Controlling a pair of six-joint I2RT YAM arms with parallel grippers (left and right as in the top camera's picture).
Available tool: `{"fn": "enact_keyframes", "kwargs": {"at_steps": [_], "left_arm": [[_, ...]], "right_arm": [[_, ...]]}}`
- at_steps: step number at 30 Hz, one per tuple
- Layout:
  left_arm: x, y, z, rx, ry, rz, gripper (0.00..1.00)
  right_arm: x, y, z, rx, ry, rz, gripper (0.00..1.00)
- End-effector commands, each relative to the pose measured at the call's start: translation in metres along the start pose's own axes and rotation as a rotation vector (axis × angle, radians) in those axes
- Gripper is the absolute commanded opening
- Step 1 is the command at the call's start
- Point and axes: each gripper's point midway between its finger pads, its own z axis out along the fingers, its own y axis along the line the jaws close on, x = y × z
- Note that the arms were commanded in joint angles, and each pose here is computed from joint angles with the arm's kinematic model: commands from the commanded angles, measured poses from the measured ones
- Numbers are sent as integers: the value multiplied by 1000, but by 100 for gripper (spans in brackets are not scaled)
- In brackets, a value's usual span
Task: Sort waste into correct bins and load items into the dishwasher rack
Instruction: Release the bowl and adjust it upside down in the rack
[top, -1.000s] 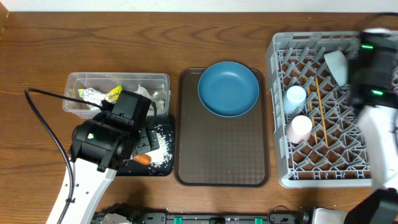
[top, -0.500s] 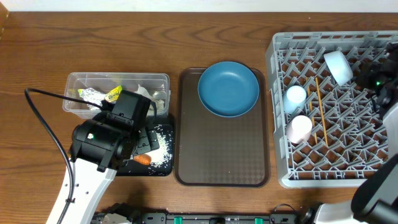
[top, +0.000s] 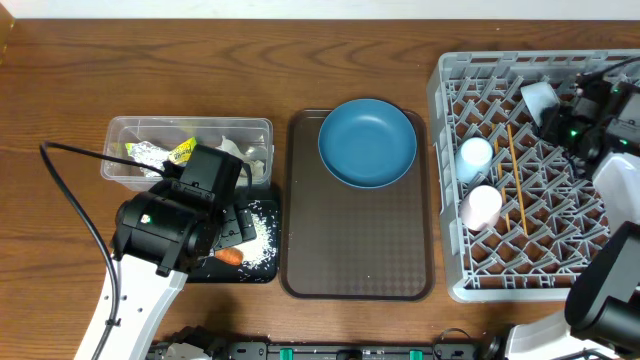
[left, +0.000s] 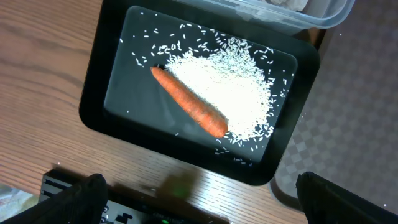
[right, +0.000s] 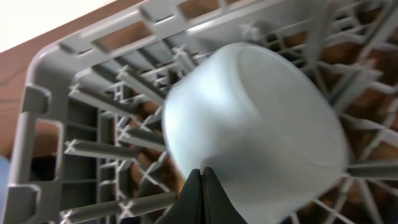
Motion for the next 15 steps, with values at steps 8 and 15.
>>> {"fn": "enact_keyframes", "kwargs": {"at_steps": [8, 15], "left_arm": [[0, 2, 1, -9, 2, 0, 100], [0, 2, 1, -9, 2, 0, 100]], "right_arm": [[-45, -3, -41, 80, -156, -30, 1], [-48, -45, -39, 173, -182, 14, 1]]}}
